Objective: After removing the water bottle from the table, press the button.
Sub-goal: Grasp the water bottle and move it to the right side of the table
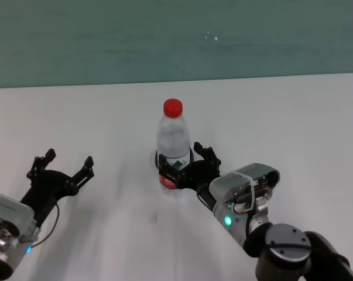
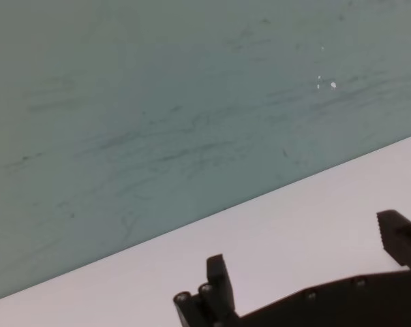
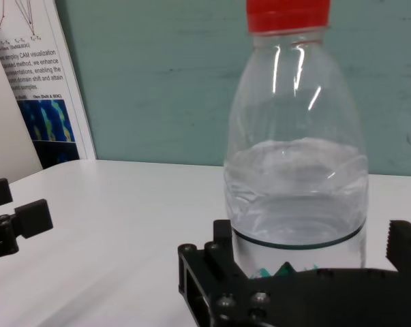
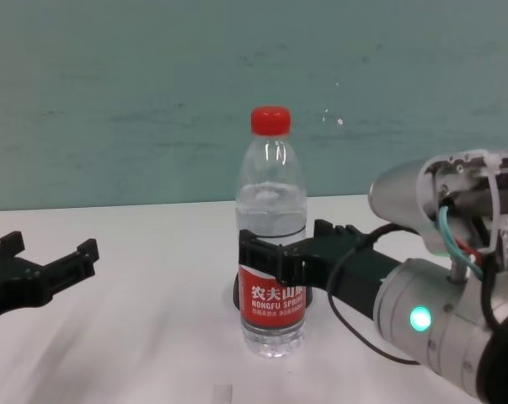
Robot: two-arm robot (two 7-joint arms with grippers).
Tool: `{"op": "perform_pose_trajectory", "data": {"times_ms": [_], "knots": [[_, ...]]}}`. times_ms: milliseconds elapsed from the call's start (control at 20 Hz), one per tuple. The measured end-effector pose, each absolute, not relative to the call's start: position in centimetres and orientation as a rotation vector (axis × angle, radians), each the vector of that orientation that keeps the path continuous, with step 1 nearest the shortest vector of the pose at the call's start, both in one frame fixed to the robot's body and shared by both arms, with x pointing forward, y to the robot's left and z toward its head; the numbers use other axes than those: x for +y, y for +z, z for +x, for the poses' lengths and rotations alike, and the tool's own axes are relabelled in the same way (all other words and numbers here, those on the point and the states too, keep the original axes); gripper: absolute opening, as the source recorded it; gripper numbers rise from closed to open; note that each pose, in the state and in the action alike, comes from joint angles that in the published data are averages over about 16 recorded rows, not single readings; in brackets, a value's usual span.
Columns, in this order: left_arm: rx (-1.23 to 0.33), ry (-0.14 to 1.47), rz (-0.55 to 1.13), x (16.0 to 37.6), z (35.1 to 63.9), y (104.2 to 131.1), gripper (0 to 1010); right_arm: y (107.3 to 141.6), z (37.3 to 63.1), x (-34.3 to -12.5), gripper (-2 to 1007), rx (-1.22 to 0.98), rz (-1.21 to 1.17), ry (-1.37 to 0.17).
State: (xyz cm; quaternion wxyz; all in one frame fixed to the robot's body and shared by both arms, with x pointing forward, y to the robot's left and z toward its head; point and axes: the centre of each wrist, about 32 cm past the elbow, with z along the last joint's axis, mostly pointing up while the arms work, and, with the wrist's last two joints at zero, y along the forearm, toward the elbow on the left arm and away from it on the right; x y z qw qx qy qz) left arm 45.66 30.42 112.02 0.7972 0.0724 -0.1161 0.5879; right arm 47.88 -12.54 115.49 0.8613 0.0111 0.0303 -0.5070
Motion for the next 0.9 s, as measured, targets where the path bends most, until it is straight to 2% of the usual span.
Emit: {"op": "perform_pose_trajectory", "data": {"times_ms": [900], "knots": [[-0.249, 1.262, 0.155, 30.4, 45.7, 112.0, 1003, 115.7, 49.4, -12.3, 1000, 0.054, 0.014, -1.048]]}}
